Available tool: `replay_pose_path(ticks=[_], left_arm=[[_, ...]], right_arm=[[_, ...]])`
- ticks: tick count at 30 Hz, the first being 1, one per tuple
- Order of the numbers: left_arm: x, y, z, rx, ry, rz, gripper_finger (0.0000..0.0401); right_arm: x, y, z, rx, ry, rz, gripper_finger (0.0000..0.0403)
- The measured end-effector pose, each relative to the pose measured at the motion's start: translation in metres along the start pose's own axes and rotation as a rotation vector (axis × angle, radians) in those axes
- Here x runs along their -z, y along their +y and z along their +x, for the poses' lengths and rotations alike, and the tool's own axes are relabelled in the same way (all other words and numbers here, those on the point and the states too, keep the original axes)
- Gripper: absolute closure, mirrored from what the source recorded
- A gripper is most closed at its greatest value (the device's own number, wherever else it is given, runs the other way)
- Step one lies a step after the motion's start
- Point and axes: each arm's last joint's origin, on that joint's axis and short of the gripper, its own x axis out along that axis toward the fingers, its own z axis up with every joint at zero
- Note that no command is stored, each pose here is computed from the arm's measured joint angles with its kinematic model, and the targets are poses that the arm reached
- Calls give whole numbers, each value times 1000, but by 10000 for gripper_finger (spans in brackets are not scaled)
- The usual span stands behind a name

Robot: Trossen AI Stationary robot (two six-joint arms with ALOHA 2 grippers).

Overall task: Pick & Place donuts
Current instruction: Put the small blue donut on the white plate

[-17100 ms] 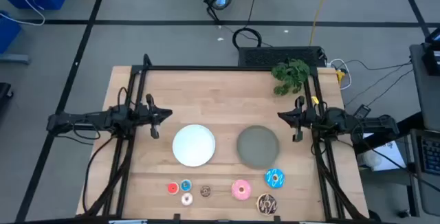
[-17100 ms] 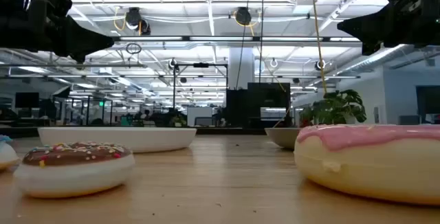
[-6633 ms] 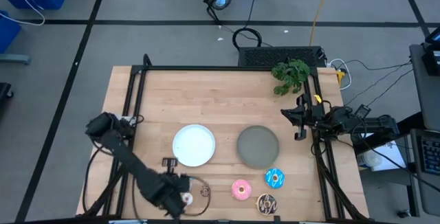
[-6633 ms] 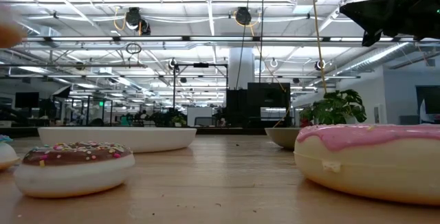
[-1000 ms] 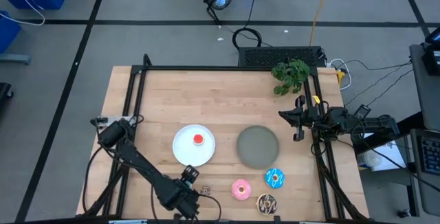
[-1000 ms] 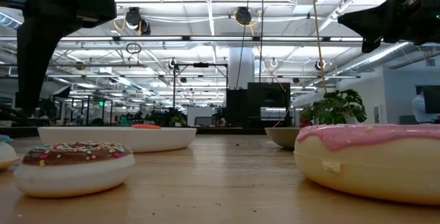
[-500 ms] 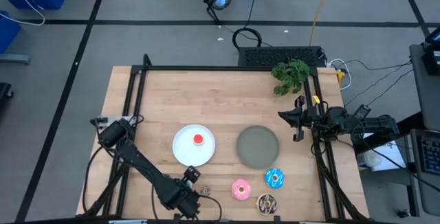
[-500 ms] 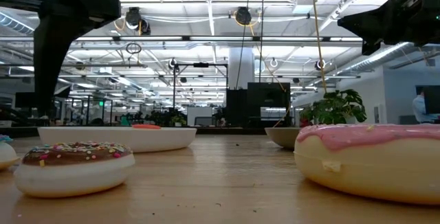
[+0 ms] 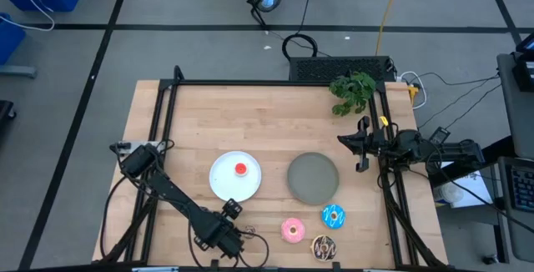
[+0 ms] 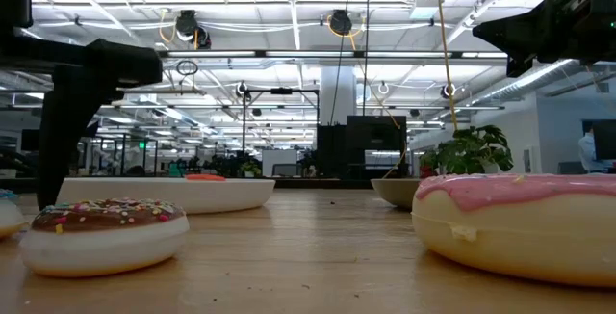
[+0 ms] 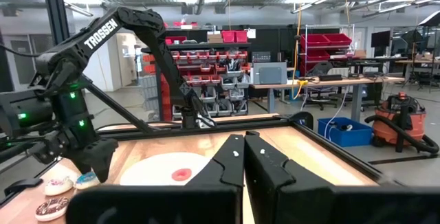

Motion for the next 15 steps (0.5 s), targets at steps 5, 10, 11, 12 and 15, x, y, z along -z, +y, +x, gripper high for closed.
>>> replay_pose_path(ticks=[5,10,11,12,15], left_arm=[[0,-1,3,0,-21,32,52],[-6,0,0,-20,-64,55,52],[-7,0,0,-21,-69,59,52],[-7,1,-1,-23,-75,61,52],[-8,2,0,-16,-81,51,52]], right_arm=[[0,0,0,0,-1,-7,403],[0,0,0,0,0,-7,403],[0,0,0,0,0,-7,403],[0,0,0,0,0,-7,403],[1,0,0,0,7,-8,403]])
